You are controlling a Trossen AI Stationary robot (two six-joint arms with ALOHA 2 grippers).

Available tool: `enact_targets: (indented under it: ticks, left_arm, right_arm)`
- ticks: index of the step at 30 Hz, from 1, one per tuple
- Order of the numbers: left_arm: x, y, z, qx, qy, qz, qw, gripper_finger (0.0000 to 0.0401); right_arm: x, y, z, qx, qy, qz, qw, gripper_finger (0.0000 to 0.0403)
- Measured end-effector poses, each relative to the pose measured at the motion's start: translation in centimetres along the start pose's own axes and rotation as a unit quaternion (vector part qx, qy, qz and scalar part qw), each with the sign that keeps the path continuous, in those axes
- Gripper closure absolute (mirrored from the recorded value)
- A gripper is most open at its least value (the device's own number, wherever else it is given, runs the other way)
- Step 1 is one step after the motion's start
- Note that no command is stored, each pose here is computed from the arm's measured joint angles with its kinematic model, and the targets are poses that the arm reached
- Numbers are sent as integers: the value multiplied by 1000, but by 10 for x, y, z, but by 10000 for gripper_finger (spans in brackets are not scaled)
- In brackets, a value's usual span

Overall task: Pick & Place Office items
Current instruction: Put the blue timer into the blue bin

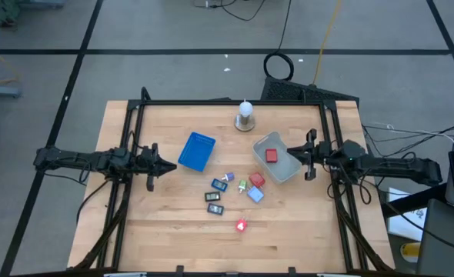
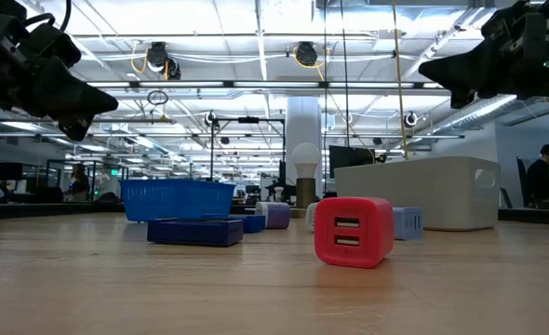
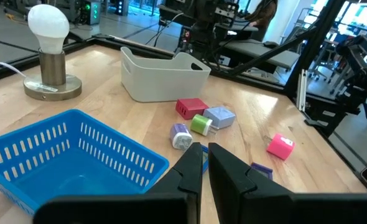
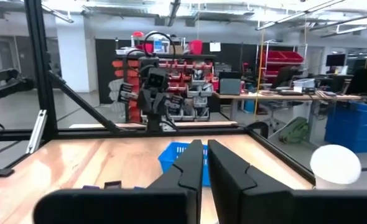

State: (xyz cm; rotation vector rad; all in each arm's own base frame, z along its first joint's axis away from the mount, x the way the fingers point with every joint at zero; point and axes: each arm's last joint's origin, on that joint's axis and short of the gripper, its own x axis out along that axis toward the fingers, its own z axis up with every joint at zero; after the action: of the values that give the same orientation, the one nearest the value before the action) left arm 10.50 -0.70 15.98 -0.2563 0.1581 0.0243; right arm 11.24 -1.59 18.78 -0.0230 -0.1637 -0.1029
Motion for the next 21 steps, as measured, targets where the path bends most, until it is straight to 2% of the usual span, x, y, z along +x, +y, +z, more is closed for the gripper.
enact_targets:
  ticks: [6, 9, 13, 17, 21]
  left_arm:
    - [2, 1, -2, -15, 14, 9, 1000, 375]
    - [5, 1, -3, -58, 16, 23, 998, 375]
    - [13, -4, -9, -91, 52, 0, 994, 375]
    - [27, -12, -10, -87, 80, 14, 993, 375]
    - [50, -27, 5, -63, 129, 37, 989, 375]
  right_arm:
    - [0, 0, 0, 1, 1, 1, 1000, 400]
    - [0, 0, 0, 1, 1, 1, 1000, 402]
    - [0, 0, 0, 1, 2, 1, 1000, 399]
    - [0, 0, -1, -2, 4, 1, 1000, 399]
    - [1, 0, -3, 6, 11, 1, 1000, 399]
